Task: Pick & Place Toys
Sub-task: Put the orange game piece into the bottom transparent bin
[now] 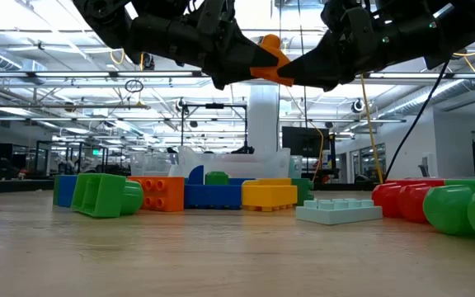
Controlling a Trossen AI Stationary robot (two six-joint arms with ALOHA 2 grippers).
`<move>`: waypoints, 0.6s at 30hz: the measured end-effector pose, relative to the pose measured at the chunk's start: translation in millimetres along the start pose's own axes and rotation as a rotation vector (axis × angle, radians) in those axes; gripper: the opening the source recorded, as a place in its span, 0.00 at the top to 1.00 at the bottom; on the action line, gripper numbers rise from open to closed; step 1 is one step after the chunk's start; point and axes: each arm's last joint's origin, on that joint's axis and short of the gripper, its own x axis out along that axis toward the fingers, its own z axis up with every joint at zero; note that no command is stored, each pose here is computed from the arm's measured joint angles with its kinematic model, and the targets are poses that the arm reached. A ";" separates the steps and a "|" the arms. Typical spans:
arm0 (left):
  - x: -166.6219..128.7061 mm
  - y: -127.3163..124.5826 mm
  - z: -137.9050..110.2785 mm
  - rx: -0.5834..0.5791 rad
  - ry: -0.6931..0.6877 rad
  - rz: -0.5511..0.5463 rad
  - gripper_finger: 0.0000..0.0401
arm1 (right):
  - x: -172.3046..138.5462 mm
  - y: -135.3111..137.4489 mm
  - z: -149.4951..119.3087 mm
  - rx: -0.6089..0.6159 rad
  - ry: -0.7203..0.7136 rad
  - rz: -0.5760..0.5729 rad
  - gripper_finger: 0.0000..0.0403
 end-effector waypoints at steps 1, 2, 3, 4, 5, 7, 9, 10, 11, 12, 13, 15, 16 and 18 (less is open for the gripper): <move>0.0 -0.6 -0.1 0.004 0.001 -0.001 0.68 | 0.0 0.0 -0.3 0.001 0.003 0.000 0.78; 0.0 -0.6 -0.1 0.006 0.001 -0.001 0.67 | -0.1 0.1 -0.7 0.000 0.008 0.002 0.76; -0.1 -0.1 -0.3 0.009 0.004 -0.002 0.67 | -0.1 0.1 -1.4 -0.001 0.017 0.004 0.72; -1.4 0.6 0.3 0.009 0.010 0.002 0.67 | 0.1 0.1 -2.4 0.005 0.030 -0.001 0.68; -3.5 2.2 0.7 0.016 0.027 0.015 0.67 | -0.9 -0.4 -3.7 0.016 0.051 -0.013 0.62; -11.2 7.3 6.5 0.040 0.042 0.069 0.67 | -6.3 -2.1 -5.1 0.029 0.096 -0.044 0.52; -21.6 14.7 13.9 0.040 0.059 0.132 0.67 | -12.0 -3.2 -4.0 0.049 0.126 -0.070 0.43; -26.2 18.8 16.6 0.029 0.068 0.160 0.67 | -16.4 -4.1 -3.5 0.060 0.148 -0.083 0.39; -30.0 22.7 17.4 0.019 0.086 0.185 0.67 | -20.8 -5.4 -2.9 0.070 0.166 -0.104 0.36; -33.7 26.7 17.5 0.011 0.106 0.206 0.67 | -23.8 -6.6 -1.3 0.085 0.167 -0.123 0.34; -36.2 30.7 16.0 0.004 0.132 0.228 0.67 | -26.5 -7.8 0.8 0.094 0.166 -0.135 0.31; -38.8 39.2 11.9 -0.004 0.174 0.269 0.67 | -32.8 -9.2 2.5 0.089 0.179 -0.153 0.29; -40.4 44.3 8.6 -0.014 0.200 0.291 0.67 | -34.2 -9.4 3.6 0.090 0.175 -0.154 0.28; -39.2 52.6 -3.0 -0.035 0.240 0.317 0.67 | -36.7 -9.9 5.0 0.091 0.174 -0.152 0.28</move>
